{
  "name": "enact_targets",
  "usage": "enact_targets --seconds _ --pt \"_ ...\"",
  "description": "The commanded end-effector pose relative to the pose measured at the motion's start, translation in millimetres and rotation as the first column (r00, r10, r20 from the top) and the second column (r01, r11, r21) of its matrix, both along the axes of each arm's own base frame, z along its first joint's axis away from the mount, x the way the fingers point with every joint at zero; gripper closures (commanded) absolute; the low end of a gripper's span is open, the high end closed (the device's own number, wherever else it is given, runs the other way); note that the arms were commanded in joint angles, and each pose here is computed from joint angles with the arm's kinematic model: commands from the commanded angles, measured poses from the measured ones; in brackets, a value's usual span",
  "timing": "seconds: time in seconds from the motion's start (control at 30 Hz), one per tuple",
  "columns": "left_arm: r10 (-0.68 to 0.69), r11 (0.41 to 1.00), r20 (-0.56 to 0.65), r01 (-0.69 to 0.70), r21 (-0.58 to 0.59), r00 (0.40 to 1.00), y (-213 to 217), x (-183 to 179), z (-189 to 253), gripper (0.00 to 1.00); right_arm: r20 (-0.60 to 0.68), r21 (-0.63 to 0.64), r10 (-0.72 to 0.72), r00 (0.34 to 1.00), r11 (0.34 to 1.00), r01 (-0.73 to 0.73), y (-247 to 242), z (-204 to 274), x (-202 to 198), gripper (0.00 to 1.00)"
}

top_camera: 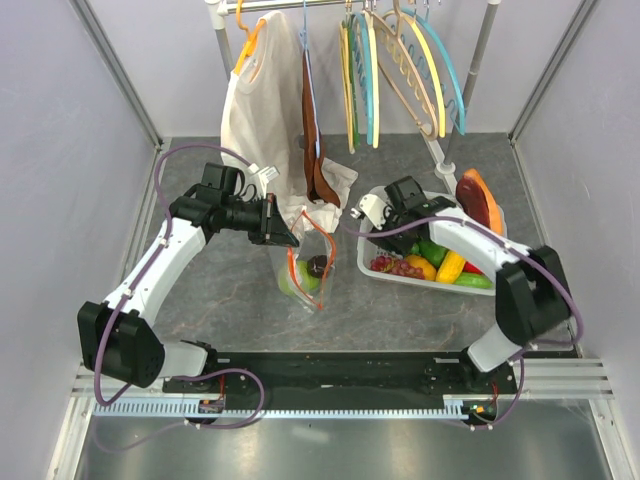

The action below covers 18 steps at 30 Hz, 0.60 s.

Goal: Place the food in the zip-top bag and seal the zipper
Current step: Pick up the fake vegetable from the bin.

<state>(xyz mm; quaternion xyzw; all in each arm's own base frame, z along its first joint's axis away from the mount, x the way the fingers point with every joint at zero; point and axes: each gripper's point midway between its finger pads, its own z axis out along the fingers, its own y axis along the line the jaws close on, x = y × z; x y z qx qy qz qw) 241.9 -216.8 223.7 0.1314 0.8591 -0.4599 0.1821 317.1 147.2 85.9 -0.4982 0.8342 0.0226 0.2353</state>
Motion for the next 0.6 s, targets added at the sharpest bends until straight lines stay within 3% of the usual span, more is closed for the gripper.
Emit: enact_targets --seconds 0.0,0.3,0.57 --pt "-0.007 1.0 -0.003 0.006 -0.021 1.0 0.1 -4.6 6.1 0.98 0.118 -0.029 -0.004 0.993 1.0 0.007 9.2 6.5 49.3 0.37" --pt "-0.009 1.0 0.002 0.009 -0.012 1.0 1.4 -4.5 2.6 0.98 0.095 -0.101 -0.008 0.995 0.995 0.018 11.9 -15.6 77.9 0.37" --pt "-0.016 1.0 0.0 0.016 -0.018 1.0 0.2 -3.7 3.1 0.98 -0.069 -0.147 0.005 0.998 0.989 -0.015 1.8 -42.0 62.5 0.35"
